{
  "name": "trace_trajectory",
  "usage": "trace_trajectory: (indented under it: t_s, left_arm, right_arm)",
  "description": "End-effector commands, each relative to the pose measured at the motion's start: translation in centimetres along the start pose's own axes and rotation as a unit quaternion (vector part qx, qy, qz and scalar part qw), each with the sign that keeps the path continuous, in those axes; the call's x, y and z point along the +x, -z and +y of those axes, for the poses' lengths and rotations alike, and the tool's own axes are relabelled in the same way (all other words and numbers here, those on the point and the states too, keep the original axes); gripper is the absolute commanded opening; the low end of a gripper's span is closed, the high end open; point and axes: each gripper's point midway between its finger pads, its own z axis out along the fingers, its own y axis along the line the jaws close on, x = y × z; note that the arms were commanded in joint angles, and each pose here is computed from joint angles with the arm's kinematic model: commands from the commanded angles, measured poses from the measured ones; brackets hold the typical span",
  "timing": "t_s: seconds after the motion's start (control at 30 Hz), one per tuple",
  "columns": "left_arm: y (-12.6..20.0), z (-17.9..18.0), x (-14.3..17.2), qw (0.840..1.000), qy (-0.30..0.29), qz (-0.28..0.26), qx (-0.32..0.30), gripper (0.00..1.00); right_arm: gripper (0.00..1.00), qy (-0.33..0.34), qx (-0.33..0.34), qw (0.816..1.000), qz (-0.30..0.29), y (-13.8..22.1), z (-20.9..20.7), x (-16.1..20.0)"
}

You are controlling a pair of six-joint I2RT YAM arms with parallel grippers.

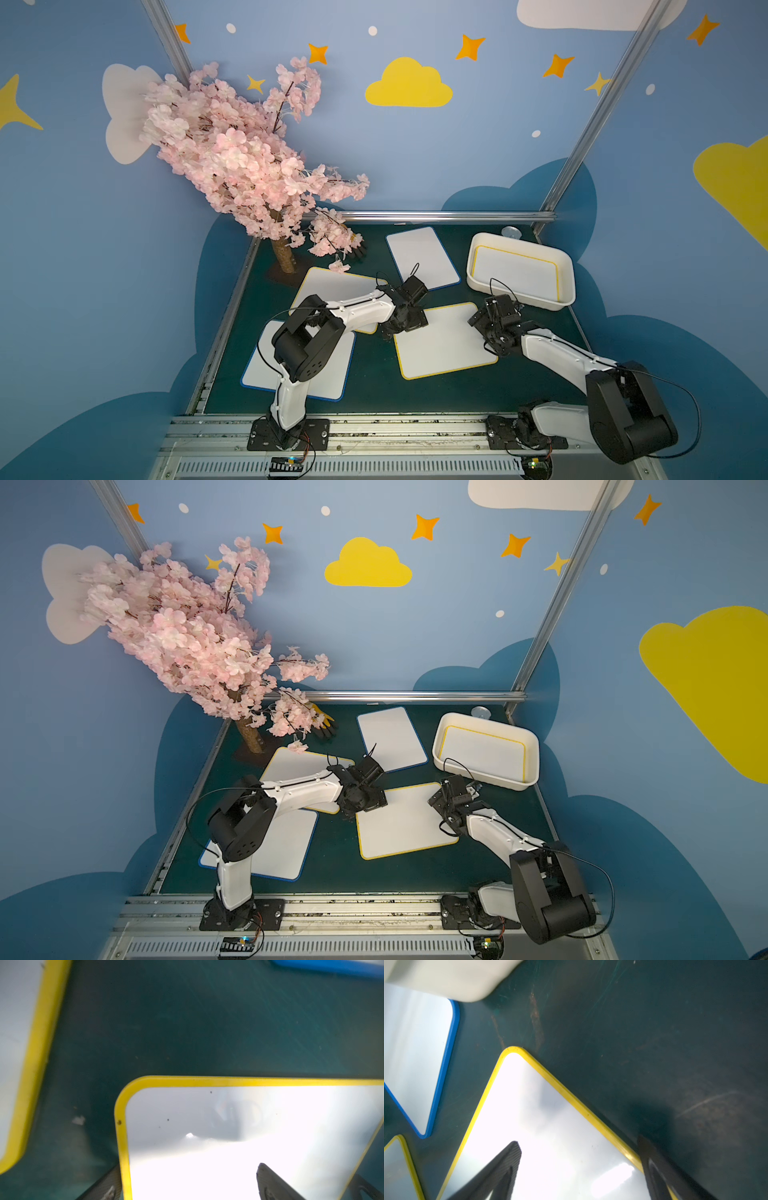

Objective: Put the whiteboard into the storage box
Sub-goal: Move the whiteboard to the corner of the board.

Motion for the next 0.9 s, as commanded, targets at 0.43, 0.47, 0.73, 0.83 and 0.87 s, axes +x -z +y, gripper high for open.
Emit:
trace_trajectory:
  t_s: [0.43,0.47,0.73,0.83,0.87]
  left_arm:
    - [-1.2,0.0,-2.3,0.994,-0.101,0.041,-0.009,1.0]
    - [-1.1,0.3,-2.5,0.993,-0.106,0.043,-0.014,1.0]
    - [-1.3,1.4,-1.8,0.986,-0.147,0.065,-0.044,1.0]
    - [-2.1,1.6,-1.6,0.984,-0.153,0.077,-0.052,1.0]
    - [-2.2,1.6,-1.7,0.984,-0.153,0.076,-0.055,1.0]
  right_arm:
    - [0.89,0.033,0.067,0.985,0.154,-0.4,-2.7,10.7]
    - [0.89,0.035,0.065,0.985,0.154,-0.4,-2.7,10.9]
    - [0.89,0.077,0.102,0.985,0.114,0.3,-4.8,9.9]
    - [0.89,0.092,0.098,0.985,0.104,0.6,-5.0,9.6]
    - [0.89,0.099,0.094,0.985,0.103,0.7,-4.9,9.5]
